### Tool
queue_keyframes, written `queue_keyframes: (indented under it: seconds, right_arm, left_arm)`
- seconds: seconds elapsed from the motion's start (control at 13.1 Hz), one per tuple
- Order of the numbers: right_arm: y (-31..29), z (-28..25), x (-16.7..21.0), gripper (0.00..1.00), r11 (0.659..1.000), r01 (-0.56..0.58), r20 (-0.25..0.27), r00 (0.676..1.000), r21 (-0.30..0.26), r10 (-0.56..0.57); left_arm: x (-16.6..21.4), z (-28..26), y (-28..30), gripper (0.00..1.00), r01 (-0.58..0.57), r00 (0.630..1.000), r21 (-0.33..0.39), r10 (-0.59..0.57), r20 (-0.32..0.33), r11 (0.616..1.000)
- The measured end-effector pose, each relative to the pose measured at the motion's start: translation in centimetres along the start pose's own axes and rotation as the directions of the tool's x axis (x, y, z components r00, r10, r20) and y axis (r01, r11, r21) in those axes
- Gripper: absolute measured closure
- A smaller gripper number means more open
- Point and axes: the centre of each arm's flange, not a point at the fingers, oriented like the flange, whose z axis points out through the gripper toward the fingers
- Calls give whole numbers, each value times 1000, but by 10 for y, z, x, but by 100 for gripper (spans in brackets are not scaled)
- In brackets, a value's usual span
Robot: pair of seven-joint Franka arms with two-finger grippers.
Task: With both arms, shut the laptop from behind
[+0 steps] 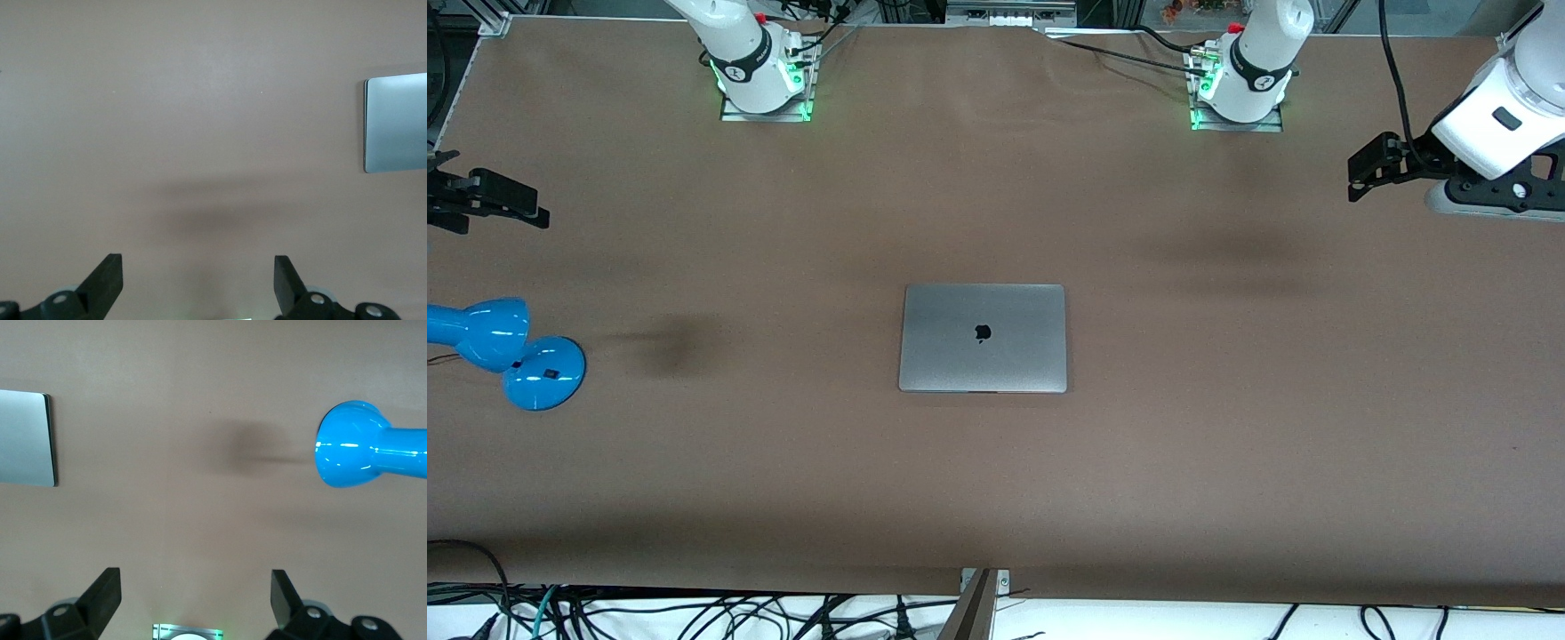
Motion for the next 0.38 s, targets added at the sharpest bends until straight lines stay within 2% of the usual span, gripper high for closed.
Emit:
queue_keyframes:
  seconds: [0.38]
  right_arm:
    - [3,0,0,0,1000,-6,1,1000,-1,6]
  left_arm:
    - [1,1,-5,0,17,1000,-1,-17,2,1000]
